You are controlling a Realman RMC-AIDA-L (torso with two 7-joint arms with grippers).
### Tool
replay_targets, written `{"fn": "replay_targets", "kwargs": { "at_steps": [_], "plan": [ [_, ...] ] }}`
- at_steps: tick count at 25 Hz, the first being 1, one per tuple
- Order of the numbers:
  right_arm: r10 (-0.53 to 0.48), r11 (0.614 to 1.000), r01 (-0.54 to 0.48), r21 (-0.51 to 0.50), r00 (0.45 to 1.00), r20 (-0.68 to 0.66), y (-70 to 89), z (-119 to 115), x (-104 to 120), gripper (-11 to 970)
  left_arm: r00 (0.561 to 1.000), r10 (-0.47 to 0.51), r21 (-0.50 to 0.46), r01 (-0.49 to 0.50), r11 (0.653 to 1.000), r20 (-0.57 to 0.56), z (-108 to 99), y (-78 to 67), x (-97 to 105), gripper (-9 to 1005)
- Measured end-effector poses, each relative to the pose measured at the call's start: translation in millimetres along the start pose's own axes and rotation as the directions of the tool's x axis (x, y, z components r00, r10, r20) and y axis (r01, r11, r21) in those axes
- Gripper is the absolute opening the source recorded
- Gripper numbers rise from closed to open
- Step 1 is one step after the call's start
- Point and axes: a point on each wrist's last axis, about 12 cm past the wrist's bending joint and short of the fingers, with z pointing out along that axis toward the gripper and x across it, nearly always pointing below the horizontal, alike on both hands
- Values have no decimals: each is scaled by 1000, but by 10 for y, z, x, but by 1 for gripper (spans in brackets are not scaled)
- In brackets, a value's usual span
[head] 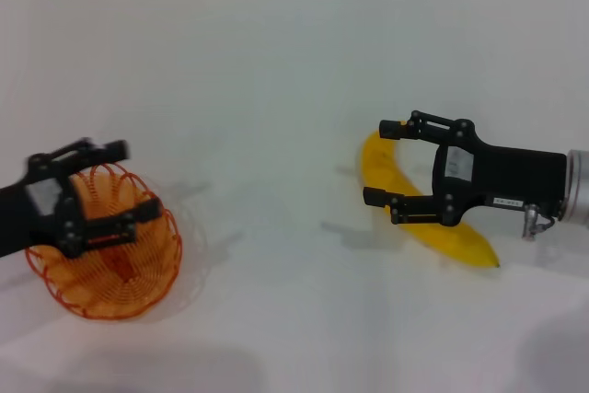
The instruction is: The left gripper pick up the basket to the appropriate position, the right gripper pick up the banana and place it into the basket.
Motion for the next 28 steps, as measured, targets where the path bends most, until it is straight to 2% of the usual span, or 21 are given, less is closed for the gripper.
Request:
{"fn": "replay_targets", "kwargs": {
  "at_steps": [2,14,16,18,20,21,24,26,28],
  "plan": [
    [-3,1000,3,-8,1000,3,-7,25,-14,879,1000,-2,22,3,1000,-20,60,17,-9,873],
    [-1,1000,1,-9,1000,6,-3,33,-16,879,1000,-15,3,15,1000,-20,38,-1,25,852],
    [-1,1000,1,-9,1000,6,-3,33,-16,879,999,-44,5,44,999,-12,44,23,-7,849],
    [-1,1000,1,-6,1000,6,-4,27,-13,879,996,-93,-1,93,996,-13,25,119,-96,845],
    [-2,1000,2,-2,1000,6,-9,21,-15,879,986,-163,-17,163,986,-39,-49,319,-282,842],
    [-3,1000,3,-1,1000,6,-13,21,-17,879,977,-202,-33,200,979,-72,-128,470,-436,840],
    [-8,1000,9,-7,1000,11,-28,49,-39,879,946,-262,-58,256,965,-188,-302,751,-782,835],
    [-14,1000,14,-13,1000,14,-43,72,-58,879,908,-291,-69,284,956,-301,-374,899,-998,832],
    [-19,1000,19,-16,1000,15,-56,88,-73,879,869,-280,-64,279,958,-407,-387,981,-1130,829]
  ]
}}
